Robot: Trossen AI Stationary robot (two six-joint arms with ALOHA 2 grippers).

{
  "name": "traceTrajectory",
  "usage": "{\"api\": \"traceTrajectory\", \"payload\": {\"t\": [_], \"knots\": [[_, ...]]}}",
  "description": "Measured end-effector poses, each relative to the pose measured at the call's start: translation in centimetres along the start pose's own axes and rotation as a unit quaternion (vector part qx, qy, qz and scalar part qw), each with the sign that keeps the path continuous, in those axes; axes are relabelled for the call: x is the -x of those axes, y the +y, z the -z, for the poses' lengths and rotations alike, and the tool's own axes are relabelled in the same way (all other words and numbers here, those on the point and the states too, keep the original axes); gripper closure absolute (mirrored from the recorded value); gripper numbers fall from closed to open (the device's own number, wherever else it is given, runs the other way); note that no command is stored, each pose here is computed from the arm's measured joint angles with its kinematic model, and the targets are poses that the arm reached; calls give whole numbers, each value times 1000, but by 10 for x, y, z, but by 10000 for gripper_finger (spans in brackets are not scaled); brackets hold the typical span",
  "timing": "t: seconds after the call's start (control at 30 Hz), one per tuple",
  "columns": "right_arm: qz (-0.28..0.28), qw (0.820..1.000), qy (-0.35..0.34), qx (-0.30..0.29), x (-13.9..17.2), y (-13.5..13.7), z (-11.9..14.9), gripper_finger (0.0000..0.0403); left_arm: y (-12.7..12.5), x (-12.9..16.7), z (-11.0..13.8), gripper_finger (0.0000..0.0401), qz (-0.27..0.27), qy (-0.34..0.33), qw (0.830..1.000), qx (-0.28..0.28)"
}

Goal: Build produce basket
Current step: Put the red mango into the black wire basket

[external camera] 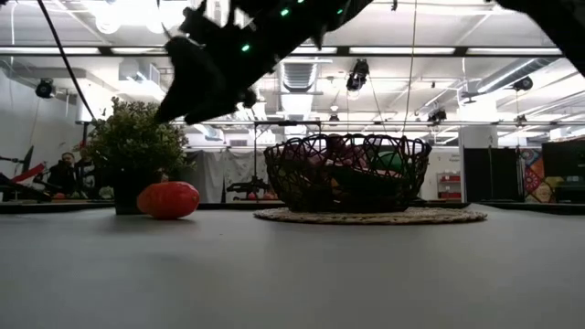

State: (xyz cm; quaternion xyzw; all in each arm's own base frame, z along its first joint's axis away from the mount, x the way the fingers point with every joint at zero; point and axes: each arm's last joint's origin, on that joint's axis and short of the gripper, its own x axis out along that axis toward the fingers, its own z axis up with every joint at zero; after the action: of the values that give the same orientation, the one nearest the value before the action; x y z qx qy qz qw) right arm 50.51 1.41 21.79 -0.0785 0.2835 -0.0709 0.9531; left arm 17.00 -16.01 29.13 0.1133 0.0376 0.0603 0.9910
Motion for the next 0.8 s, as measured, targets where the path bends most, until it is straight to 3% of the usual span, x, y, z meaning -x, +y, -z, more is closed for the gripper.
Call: {"api": "traceTrajectory", "payload": {"t": [0.23,0.53,0.8], "knots": [[85,996,7,-4,-40,-8,4,52,-1,5,-1,209,-5,-2,1000,1],[101,993,34,-54,-76,-23,23,57,-1,5,-1,209,-6,-1,1000,2],[110,988,64,-82,-82,-36,34,58,-1,5,-1,209,-12,-1,1000,2]]}}
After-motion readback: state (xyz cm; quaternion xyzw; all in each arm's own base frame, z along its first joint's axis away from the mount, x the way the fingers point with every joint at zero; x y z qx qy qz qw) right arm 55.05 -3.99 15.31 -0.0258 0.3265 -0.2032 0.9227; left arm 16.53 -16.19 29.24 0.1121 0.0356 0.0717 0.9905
